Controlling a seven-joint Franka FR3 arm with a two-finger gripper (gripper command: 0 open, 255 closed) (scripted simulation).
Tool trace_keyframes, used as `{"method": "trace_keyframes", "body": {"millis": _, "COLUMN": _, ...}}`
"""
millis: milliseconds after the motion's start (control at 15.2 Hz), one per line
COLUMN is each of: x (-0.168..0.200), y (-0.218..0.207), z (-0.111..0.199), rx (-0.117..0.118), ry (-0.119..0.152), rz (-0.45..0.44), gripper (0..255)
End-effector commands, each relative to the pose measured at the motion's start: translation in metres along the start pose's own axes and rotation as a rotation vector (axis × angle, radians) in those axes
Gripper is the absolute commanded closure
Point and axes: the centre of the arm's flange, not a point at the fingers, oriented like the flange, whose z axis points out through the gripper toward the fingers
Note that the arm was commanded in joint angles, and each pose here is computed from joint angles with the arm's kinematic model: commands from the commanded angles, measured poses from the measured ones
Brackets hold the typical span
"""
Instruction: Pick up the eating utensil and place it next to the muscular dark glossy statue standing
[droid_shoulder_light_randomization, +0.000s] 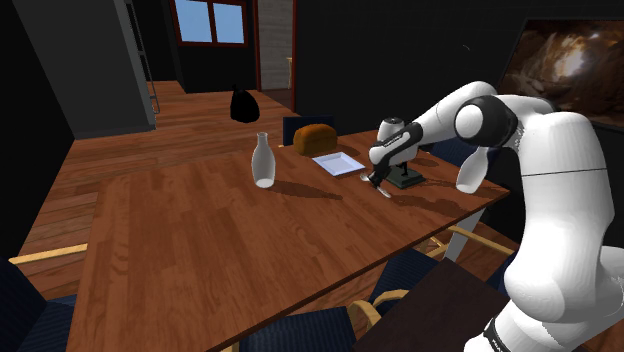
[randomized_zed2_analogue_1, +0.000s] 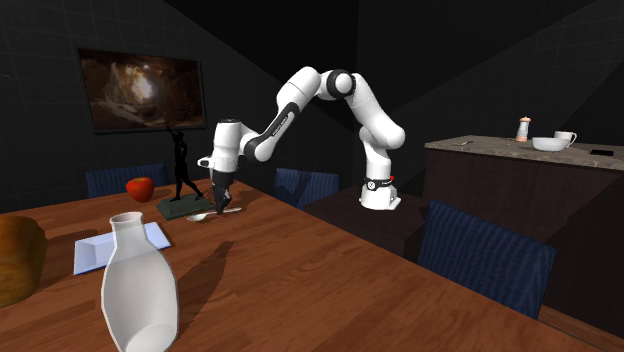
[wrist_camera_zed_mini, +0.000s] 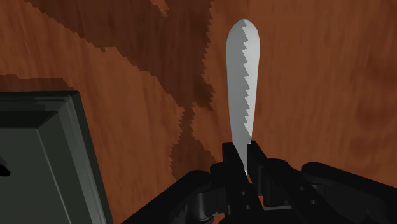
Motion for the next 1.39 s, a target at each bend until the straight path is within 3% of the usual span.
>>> {"method": "trace_keyframes", "body": {"millis": 0, "x": -0.001, "y": -0.002, "z": 0.010, "rx": 0.000, "ry": 0.000, "rz": 0.000, "gripper": 255}}
{"method": "trace_keyframes", "body": {"millis": 594, "x": -0.002, "y": -0.003, "z": 0.019, "rx": 0.000, "ry": 0.000, "rz": 0.000, "gripper": 255}}
{"method": "trace_keyframes", "body": {"millis": 660, "x": -0.002, "y": -0.003, "z": 0.019, "rx": 0.000, "ry": 0.000, "rz": 0.000, "gripper": 0}}
{"method": "trace_keyframes", "body": {"millis": 990, "x": -0.002, "y": -0.003, "z": 0.018, "rx": 0.000, "ry": 0.000, "rz": 0.000, "gripper": 0}}
{"method": "trace_keyframes", "body": {"millis": 1254, "x": -0.002, "y": -0.003, "z": -0.032, "rx": 0.000, "ry": 0.000, "rz": 0.000, "gripper": 0}}
{"method": "trace_keyframes", "body": {"millis": 1320, "x": -0.002, "y": -0.003, "z": -0.032, "rx": 0.000, "ry": 0.000, "rz": 0.000, "gripper": 0}}
